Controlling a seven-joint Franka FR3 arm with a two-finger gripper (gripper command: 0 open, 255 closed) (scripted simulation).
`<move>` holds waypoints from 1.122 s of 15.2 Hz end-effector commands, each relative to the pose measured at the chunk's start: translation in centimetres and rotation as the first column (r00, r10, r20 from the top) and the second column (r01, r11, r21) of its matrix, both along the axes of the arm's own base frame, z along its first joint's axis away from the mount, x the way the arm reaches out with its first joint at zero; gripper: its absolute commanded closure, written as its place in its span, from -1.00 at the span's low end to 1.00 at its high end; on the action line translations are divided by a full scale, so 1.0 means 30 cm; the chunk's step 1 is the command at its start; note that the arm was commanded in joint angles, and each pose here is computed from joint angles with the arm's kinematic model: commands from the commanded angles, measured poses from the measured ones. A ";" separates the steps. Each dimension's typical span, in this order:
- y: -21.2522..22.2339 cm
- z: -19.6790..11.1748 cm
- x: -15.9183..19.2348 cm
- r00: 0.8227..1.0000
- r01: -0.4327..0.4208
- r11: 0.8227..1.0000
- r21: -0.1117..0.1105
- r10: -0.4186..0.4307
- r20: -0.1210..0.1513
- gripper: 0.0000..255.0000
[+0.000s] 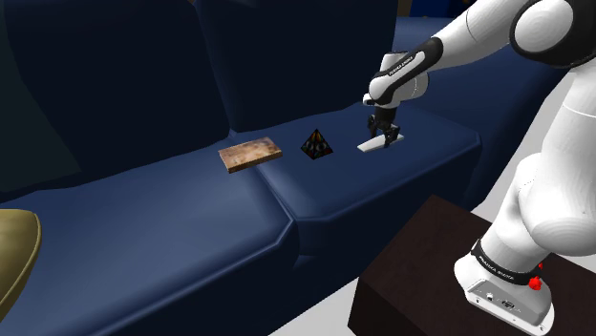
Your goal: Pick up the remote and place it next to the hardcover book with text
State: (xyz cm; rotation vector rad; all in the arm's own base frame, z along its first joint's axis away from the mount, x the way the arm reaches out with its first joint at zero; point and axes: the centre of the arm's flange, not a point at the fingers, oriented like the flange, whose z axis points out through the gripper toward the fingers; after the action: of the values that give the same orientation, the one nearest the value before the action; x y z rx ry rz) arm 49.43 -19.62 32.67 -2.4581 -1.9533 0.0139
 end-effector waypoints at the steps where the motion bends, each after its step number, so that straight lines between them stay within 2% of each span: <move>1: 0.000 0.000 0.000 1.000 0.000 1.000 0.000 0.000 0.000 1.00; 3: 0.000 0.000 0.000 1.000 0.000 1.000 0.000 0.000 0.000 1.00; 17: 0.000 0.246 0.000 1.000 0.000 1.000 0.000 0.000 0.000 1.00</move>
State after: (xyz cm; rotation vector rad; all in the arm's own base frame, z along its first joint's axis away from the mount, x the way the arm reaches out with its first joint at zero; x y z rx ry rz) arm 49.53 -19.64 39.47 -2.4579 -1.9538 0.0135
